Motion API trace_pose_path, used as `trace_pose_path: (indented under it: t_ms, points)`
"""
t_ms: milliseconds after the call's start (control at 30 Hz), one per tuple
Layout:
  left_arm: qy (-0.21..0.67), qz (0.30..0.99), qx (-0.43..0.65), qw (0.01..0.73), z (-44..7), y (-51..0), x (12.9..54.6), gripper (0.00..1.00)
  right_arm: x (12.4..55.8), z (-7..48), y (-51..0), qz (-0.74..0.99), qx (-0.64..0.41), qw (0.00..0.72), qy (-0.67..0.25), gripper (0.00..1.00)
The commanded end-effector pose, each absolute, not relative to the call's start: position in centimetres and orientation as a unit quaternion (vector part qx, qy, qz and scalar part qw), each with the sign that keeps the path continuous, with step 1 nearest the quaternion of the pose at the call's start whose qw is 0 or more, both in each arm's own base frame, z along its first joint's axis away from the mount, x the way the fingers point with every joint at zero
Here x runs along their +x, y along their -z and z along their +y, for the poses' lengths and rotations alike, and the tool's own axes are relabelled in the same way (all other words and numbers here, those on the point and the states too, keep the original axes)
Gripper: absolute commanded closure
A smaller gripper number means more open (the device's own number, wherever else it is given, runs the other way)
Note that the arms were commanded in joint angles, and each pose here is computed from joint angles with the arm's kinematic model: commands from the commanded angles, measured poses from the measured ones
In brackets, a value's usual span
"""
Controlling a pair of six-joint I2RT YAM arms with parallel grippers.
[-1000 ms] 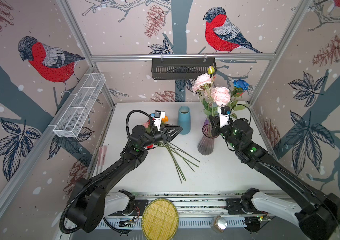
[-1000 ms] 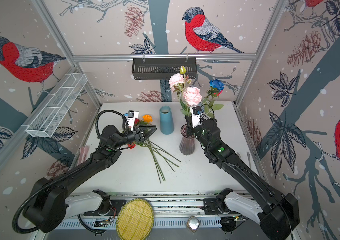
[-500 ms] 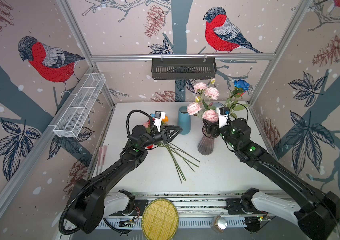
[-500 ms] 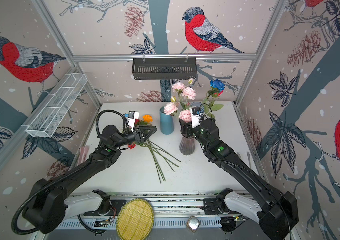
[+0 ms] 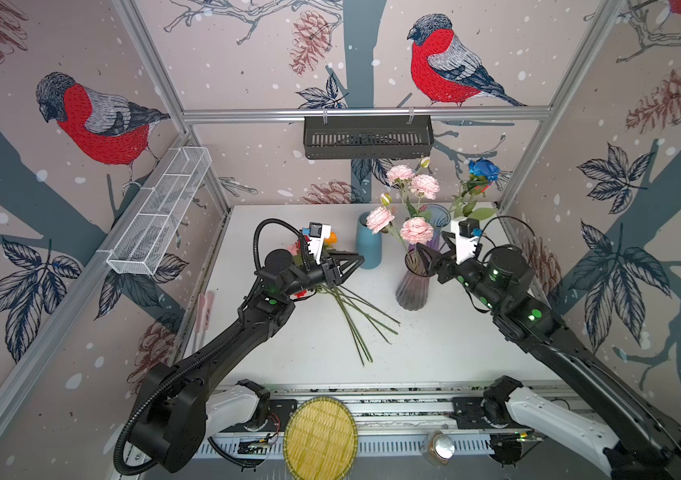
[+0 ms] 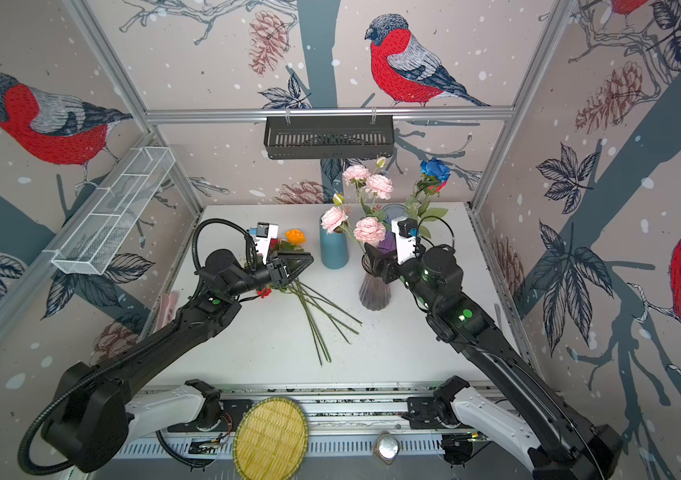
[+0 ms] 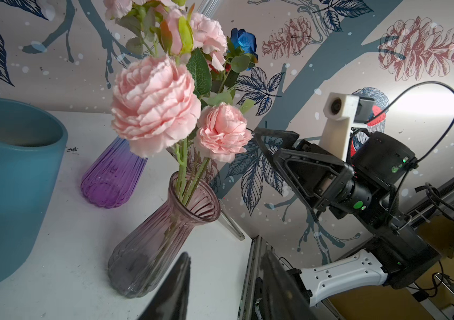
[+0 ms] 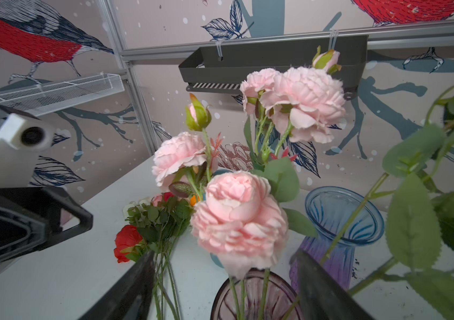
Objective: Arrange the flowers into the vase
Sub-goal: 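Lower the pink peonies into the pink vase and open the right gripper, then withdraw the right gripper from the vase while the left gripper moves back toward the bunch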
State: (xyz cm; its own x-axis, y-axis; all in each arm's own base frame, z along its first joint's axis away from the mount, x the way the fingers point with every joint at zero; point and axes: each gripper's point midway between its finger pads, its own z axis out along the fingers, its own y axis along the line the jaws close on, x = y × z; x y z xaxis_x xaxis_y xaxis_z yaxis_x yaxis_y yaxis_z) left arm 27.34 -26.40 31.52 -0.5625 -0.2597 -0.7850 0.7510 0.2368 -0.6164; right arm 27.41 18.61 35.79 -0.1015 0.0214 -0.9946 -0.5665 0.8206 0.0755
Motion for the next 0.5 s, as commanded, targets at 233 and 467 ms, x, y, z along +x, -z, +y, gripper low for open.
trace_pose_path:
  t_ms: [233,467]
  points:
    - [0.551,0.678,0.183,0.45,-25.0,-30.9,26.3,0.54,24.3,16.4,-28.7,0.743,-0.152,0.602,-0.249,0.13]
    - [0.485,0.715,0.192,0.465,-22.3,-29.4,23.5,0.43,24.4,16.8,-23.4,0.748,-0.13,0.59,-0.275,0.01]
